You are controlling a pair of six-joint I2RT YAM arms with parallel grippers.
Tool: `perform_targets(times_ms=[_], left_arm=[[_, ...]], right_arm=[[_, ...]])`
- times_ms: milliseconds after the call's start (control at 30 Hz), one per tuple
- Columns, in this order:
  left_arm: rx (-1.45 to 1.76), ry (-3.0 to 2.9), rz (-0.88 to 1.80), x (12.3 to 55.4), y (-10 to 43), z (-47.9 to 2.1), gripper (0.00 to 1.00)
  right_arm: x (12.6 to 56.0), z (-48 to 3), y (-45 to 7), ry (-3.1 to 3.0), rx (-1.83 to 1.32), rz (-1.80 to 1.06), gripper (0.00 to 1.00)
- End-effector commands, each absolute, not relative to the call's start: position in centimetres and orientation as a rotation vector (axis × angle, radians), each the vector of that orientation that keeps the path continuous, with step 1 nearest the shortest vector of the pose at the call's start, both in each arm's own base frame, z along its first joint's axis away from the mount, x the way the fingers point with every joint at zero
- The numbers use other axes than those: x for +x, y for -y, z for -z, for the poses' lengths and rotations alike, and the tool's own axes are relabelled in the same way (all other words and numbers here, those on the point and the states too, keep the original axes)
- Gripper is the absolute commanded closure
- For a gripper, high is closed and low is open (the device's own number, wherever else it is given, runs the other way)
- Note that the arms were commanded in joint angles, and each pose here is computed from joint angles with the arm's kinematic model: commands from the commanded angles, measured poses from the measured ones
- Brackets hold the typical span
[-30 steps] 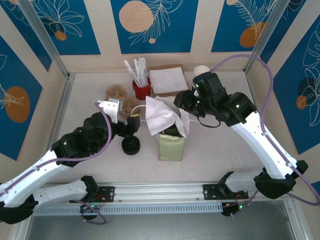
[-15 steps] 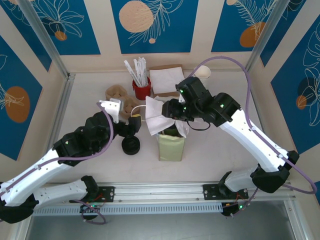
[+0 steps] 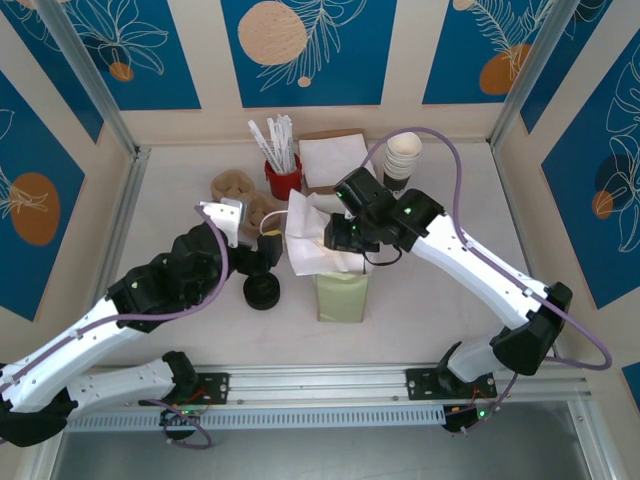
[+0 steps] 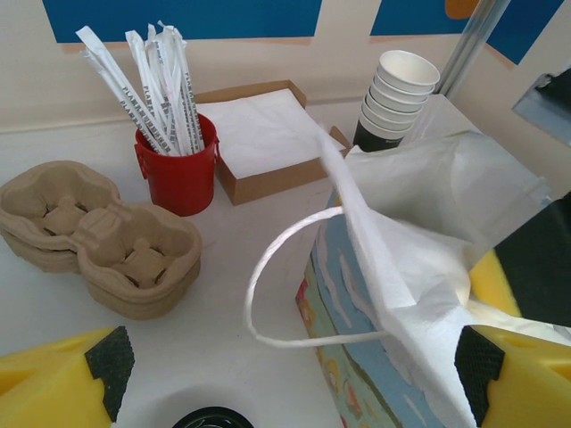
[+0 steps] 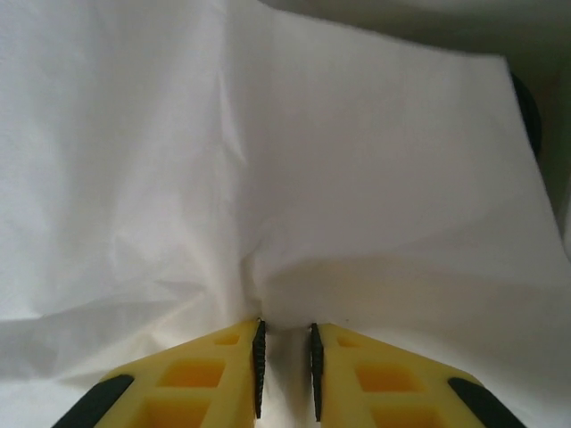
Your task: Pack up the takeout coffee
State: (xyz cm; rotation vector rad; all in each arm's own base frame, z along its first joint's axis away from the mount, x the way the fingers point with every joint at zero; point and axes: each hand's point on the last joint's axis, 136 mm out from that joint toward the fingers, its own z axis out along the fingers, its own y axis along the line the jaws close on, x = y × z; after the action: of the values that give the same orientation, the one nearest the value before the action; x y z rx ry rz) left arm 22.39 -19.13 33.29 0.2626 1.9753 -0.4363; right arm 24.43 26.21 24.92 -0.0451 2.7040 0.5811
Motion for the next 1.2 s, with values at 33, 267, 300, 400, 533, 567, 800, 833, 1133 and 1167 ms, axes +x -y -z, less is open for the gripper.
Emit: perform_targets(times_ms=[33, 267, 300, 400, 533, 567, 800, 833, 1133, 1167], left_arm=[[0.243, -1.979, 0.412, 22.4, 18.3, -32.9, 0.06], [0.234, -1.978, 0.408, 22.3, 18.0, -32.7, 0.05], [0.233, -1.978, 0.409, 22.3, 18.0, -32.7, 0.05], [0.234, -1.979, 0.408, 22.3, 18.0, -32.6, 0.05], [0.233, -1.977, 0.408, 22.3, 18.0, -32.7, 0.05], [0.233, -1.978, 0.406, 22.3, 18.0, -32.6, 0.05], [0.23, -1.979, 0.399, 22.3, 17.9, -32.5, 0.04], [0.23, -1.979, 0.401, 22.3, 17.9, -32.5, 0.04], [0.184, -1.977, 0.316, 23.0, 16.7, -32.1, 0.03], [0.165, -1.973, 0.286, 23.2, 16.4, -32.0, 0.03]], right_arm=[[25.3, -23.0, -25.1, -2.721, -0.062, -0.431, 0.78], [26.3, -22.7, -23.4, -2.713, -0.044, -0.254, 0.8], [26.2, -23.1, -23.4, -2.709, -0.044, -0.267, 0.8], [26.1, -25.3, -24.2, -2.66, -0.057, -0.35, 0.8], [25.8, -28.6, -24.4, -2.586, -0.056, -0.42, 0.78], [25.7, -29.4, -24.4, -2.57, -0.057, -0.436, 0.77], [24.7, -32.9, -26.5, -2.502, -0.098, -0.62, 0.64], [24.7, -33.0, -26.7, -2.498, -0.105, -0.627, 0.62], [25.5, -34.2, -26.8, -2.462, -0.144, -0.62, 0.6], [25.8, -34.7, -26.4, -2.439, -0.144, -0.612, 0.6]])
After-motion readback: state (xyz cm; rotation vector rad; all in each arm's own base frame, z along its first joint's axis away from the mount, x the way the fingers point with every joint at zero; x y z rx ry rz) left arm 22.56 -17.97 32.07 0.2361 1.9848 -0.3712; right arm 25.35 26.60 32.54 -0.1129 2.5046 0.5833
